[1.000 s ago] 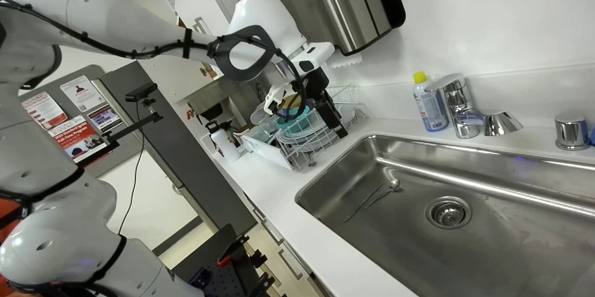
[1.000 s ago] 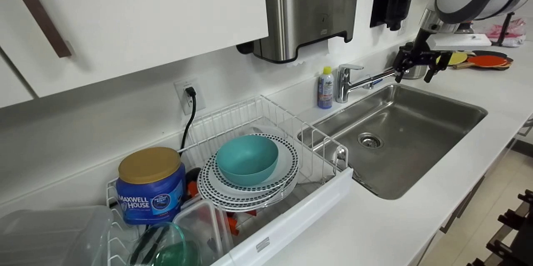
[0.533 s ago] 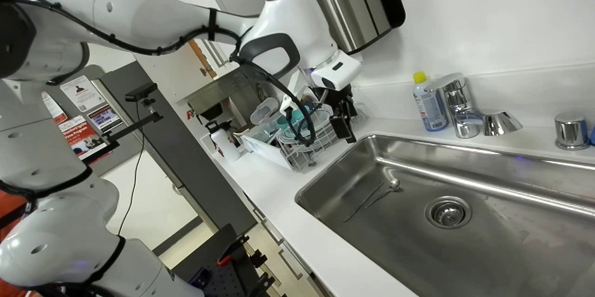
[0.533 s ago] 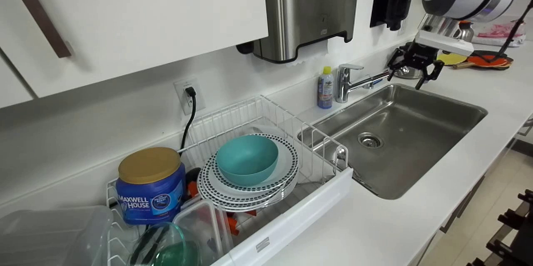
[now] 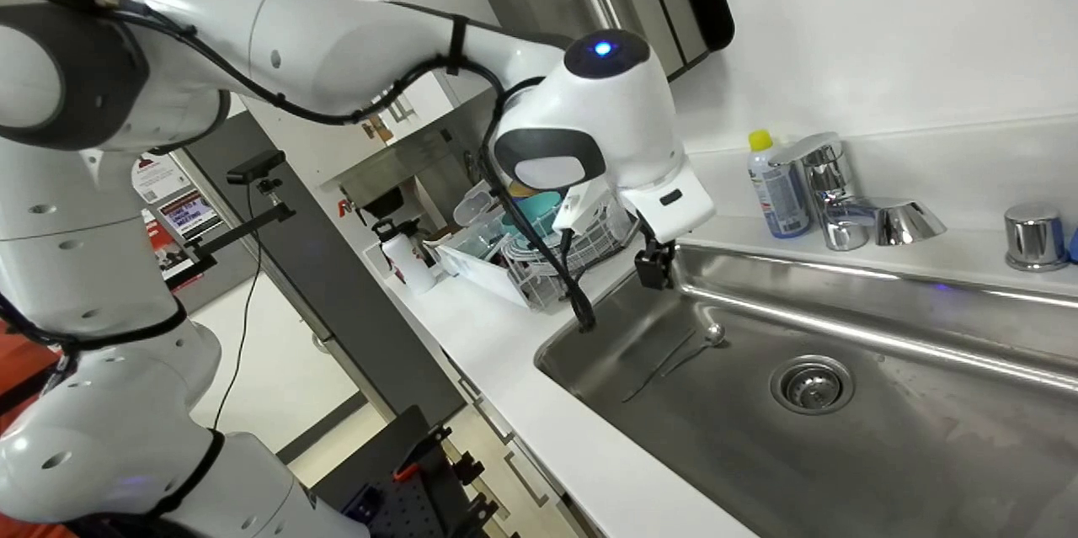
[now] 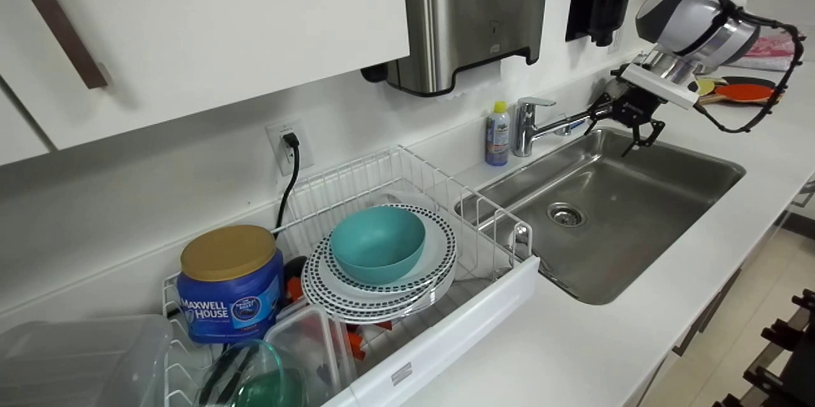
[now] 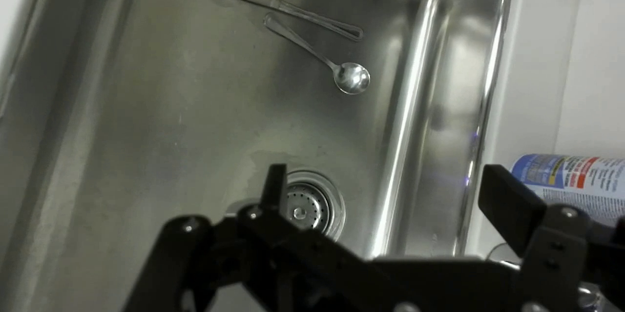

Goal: Open and close the faucet and then put the spoon in the sink on the dish rack

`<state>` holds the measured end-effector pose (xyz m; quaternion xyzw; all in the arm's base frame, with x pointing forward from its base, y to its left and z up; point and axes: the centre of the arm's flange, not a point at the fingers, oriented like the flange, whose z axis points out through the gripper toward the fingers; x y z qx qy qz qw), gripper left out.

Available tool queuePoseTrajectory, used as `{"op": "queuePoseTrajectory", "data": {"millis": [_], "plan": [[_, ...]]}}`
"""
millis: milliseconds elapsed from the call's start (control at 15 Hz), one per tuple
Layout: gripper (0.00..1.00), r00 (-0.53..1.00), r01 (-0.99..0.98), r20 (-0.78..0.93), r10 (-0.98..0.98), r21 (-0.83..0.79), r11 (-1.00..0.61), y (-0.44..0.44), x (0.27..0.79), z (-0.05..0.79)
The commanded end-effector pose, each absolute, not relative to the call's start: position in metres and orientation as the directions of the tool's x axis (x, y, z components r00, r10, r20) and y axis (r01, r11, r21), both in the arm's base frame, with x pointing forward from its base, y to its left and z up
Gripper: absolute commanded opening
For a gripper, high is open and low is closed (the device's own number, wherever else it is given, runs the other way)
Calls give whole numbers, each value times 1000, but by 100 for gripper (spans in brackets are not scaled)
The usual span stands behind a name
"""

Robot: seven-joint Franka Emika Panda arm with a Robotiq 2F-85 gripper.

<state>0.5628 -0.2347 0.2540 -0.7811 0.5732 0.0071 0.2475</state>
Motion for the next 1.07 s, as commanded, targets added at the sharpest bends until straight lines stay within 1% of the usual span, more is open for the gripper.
{"op": "queuePoseTrajectory", "data": {"millis": [0, 400, 467, 867, 933, 1000], "plan": [[100, 265, -895, -423, -867, -443, -57, -252, 574, 227], [100, 167, -777, -534, -829, -589, 223, -257, 568, 207], [100, 153, -759, -534, -832, -603, 248, -256, 568, 207], [100, 139, -779, -514, -846, -585, 227, -257, 567, 205], [93, 139, -779, -514, -846, -585, 227, -256, 567, 205], [90, 144, -763, -514, -846, -601, 236, -256, 568, 205]]}}
